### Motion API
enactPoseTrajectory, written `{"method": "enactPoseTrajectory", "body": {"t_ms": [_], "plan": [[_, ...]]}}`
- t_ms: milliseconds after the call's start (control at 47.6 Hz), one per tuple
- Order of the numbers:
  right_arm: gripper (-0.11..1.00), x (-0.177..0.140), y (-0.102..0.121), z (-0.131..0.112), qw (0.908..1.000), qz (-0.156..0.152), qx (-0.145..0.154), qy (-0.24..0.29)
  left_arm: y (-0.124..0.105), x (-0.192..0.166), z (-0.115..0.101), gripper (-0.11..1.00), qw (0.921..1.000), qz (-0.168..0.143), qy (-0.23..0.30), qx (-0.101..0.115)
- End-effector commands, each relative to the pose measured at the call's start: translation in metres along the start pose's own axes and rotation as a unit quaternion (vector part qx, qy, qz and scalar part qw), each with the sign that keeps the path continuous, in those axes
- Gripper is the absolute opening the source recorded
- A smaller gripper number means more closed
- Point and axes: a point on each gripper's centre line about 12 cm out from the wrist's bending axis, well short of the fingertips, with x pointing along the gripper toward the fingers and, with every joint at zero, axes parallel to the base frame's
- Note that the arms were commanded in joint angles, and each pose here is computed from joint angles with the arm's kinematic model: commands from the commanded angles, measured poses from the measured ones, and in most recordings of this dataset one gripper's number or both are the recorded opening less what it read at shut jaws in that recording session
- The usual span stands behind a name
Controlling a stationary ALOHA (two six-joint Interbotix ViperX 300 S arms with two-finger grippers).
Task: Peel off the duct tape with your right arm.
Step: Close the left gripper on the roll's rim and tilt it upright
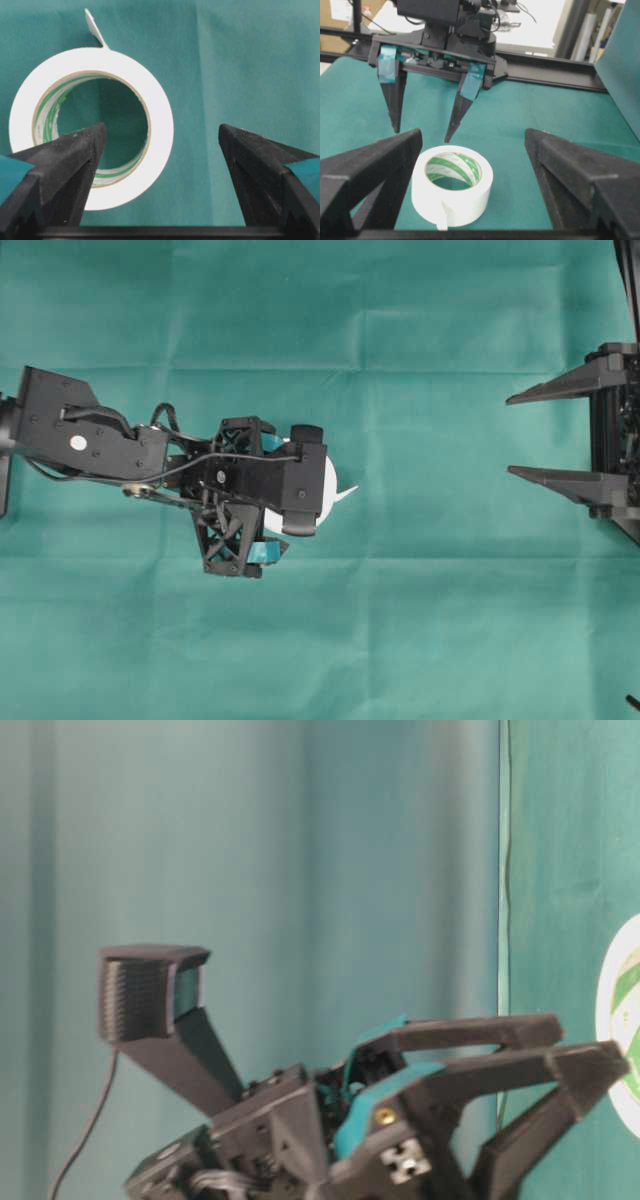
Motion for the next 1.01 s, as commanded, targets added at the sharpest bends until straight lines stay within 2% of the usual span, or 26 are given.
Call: {"method": "enactPoseTrajectory", "body": {"t_ms": [0, 315, 693, 987], "plan": [[0.68, 0.002, 0.0, 0.004, 1.0, -0.001, 0.001, -0.006, -0.001, 0.0, 0.006, 0.95, 0.9999, -0.001, -0.013, 0.0], [0.68, 0.004, 0.0, 0.002, 1.0, -0.001, 0.001, -0.008, 0.0, 0.035, -0.01, 0.95, 0.9998, 0.0, 0.019, 0.0], [0.68, 0.007, 0.0, -0.001, 1.0, -0.001, 0.001, -0.006, 0.001, 0.059, -0.03, 0.95, 0.9988, 0.002, 0.05, -0.001], [0.68, 0.007, 0.0, -0.003, 1.0, -0.001, 0.001, -0.005, 0.001, 0.065, -0.033, 0.95, 0.9991, 0.002, 0.042, -0.001]]}}
